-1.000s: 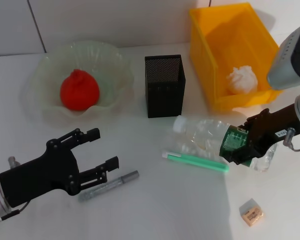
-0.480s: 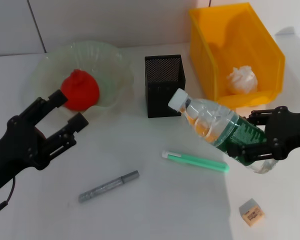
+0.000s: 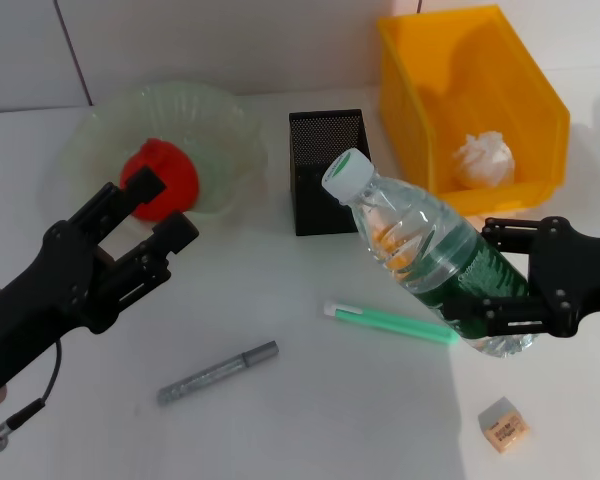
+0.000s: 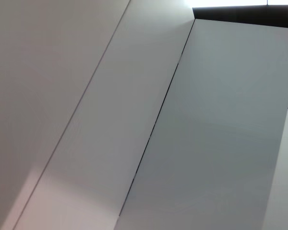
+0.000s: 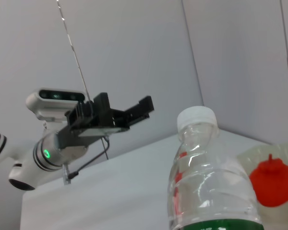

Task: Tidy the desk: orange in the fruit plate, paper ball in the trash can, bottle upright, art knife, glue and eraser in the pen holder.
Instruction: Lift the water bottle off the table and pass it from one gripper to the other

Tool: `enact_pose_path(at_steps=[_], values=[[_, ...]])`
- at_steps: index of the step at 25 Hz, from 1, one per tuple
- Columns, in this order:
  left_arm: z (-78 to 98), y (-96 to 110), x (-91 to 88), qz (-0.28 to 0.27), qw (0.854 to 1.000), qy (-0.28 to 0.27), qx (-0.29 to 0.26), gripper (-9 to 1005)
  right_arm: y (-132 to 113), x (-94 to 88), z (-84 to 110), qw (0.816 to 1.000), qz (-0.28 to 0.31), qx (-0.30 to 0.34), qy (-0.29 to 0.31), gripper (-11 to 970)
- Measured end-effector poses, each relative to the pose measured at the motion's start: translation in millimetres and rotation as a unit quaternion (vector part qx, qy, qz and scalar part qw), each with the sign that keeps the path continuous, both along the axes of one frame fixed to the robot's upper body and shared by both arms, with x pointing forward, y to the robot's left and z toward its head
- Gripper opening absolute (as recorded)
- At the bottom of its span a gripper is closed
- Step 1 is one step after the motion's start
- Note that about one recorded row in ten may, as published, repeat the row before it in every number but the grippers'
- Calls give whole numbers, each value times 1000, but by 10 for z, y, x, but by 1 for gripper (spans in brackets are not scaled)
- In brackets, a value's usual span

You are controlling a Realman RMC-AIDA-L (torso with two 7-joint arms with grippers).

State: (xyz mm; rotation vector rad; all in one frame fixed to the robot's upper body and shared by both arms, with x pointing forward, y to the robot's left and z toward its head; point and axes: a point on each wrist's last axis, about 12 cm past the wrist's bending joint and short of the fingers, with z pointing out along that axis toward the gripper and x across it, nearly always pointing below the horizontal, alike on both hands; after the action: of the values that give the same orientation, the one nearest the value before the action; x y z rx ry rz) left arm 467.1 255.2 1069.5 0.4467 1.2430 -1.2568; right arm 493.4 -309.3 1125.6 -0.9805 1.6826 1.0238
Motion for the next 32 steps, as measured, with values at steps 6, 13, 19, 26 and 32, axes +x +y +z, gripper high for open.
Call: enact_pose_path(at_steps=[6,13,19,26,32], values=[[46,-109,53,-48,999,20,-13,813,32,-57,-9,998,14,51,-36,762],[78,-160,83,-63,997,25,-23,812,175,-11,-46,995,41,78,-47,762],[83,-190,98,-68,997,22,-23,813,292,45,-80,992,60,96,-55,761],[88,-198,105,-69,997,20,-22,812,425,104,-128,991,76,103,-47,762],[113,-241,122,-85,996,15,-22,813,575,167,-193,992,91,85,-34,761]])
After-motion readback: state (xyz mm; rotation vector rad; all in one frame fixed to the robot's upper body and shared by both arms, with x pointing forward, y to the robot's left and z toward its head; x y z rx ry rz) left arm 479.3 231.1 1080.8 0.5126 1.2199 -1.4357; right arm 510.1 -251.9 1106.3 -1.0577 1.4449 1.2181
